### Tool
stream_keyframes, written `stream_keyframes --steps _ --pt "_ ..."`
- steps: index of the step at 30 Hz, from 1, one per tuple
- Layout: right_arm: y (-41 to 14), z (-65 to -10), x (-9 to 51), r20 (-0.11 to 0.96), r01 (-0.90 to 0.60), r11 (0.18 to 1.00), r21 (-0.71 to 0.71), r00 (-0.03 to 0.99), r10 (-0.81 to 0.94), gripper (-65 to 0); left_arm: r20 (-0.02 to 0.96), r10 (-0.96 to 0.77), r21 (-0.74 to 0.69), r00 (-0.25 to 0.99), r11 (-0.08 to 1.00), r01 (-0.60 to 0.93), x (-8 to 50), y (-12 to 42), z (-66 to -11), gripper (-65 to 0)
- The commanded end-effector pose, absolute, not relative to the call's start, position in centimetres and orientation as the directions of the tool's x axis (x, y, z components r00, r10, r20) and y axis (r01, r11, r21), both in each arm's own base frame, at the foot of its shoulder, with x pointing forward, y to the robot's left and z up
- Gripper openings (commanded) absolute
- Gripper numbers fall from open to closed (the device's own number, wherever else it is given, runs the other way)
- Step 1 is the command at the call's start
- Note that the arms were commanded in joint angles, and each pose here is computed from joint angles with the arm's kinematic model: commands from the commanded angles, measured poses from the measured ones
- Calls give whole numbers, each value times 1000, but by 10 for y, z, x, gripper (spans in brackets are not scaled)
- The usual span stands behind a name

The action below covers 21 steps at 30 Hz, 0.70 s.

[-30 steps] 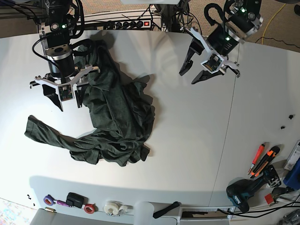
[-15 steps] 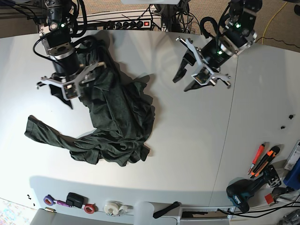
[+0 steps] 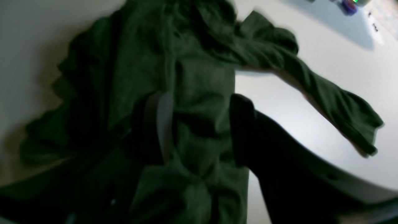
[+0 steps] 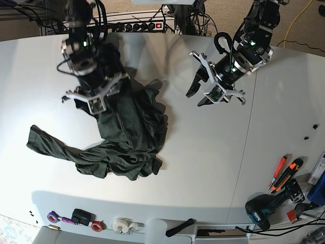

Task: Layout the t-shirt on the table in an organized manner, then fold the t-shirt properly
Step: 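Drag the held shirt away from the sleeve with the right gripper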

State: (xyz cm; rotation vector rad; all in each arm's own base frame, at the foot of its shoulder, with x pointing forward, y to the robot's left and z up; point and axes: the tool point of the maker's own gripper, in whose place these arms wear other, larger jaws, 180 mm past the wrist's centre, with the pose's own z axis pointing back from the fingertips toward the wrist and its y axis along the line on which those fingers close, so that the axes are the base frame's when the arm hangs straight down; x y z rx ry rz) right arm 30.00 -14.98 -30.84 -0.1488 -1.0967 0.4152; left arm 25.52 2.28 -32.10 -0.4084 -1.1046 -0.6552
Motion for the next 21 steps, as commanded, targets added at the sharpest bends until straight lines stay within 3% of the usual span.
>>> stream_keyframes --steps 1,11,16,21 --pt "-151 -297 311 857 -223 922 -317 348 379 -355 933 -254 20 254 743 669 259 21 -307 -403" --pt "-151 -313 352 875 -169 953 -250 381 297 -355 933 -254 21 254 743 669 259 21 -307 -403" --pt "-144 -330 361 860 -196 951 -240 411 302 -355 934 -254 21 253 743 669 260 21 -307 -403" --pt "-109 -328 361 867 -281 931 -234 374 330 -355 933 -254 21 253 743 669 259 21 -307 -403"
